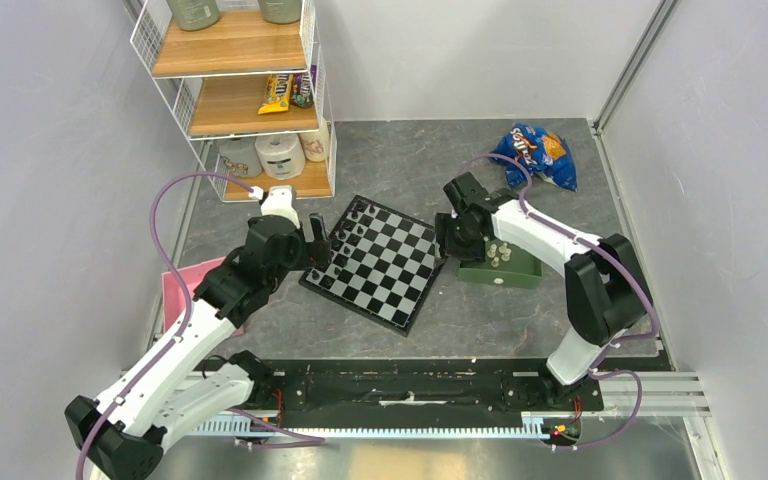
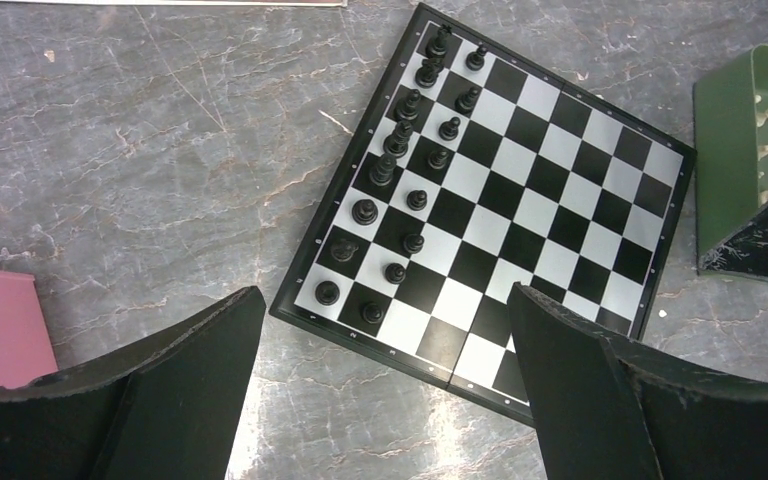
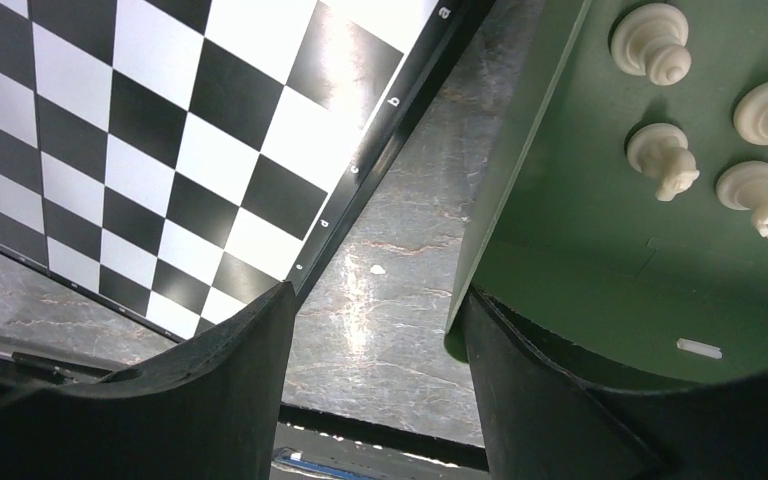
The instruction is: Set up the chess pieces on the board
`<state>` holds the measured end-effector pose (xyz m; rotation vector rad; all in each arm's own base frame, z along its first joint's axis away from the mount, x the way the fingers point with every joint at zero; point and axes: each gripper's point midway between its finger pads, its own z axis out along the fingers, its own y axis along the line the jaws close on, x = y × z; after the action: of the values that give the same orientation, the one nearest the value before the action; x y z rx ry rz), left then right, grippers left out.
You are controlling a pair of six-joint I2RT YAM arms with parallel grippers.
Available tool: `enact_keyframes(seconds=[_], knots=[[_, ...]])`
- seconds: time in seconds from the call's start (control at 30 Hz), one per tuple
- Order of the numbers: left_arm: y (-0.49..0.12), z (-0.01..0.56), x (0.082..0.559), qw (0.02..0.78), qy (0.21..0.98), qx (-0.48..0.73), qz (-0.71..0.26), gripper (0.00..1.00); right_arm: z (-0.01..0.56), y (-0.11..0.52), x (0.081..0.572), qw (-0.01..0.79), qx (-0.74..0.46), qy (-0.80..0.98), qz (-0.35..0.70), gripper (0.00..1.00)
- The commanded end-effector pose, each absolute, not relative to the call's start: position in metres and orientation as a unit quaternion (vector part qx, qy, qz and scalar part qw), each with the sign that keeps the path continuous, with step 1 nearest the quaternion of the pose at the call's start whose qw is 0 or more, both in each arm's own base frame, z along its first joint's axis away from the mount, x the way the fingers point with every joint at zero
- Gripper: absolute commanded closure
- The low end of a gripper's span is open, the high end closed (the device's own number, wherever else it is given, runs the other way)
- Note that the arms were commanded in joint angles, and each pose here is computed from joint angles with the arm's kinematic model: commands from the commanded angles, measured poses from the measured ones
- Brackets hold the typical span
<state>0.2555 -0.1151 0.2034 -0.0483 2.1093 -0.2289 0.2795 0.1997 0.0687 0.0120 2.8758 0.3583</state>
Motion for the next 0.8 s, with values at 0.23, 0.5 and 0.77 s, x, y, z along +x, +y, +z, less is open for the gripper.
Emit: enact_keyframes(seconds=[0.23,0.5,0.77], knots=[[-0.105,0.19,0.258,0.491,0.868,-0.009,-0.076,0.0,0.084,0.226,0.278,0.124,-0.011,0.98,0.153,0.31],[-0.094,0.182,0.264,0.506,0.86,-0.033,-0.055,0.0,0.115,0.226,0.29,0.164,-0.02,0.974,0.157,0.26],[-0.084,0.19,0.269,0.522,0.852,-0.041,-0.03,0.0,0.169,0.175,0.339,0.307,-0.001,0.951,0.046,0.27]])
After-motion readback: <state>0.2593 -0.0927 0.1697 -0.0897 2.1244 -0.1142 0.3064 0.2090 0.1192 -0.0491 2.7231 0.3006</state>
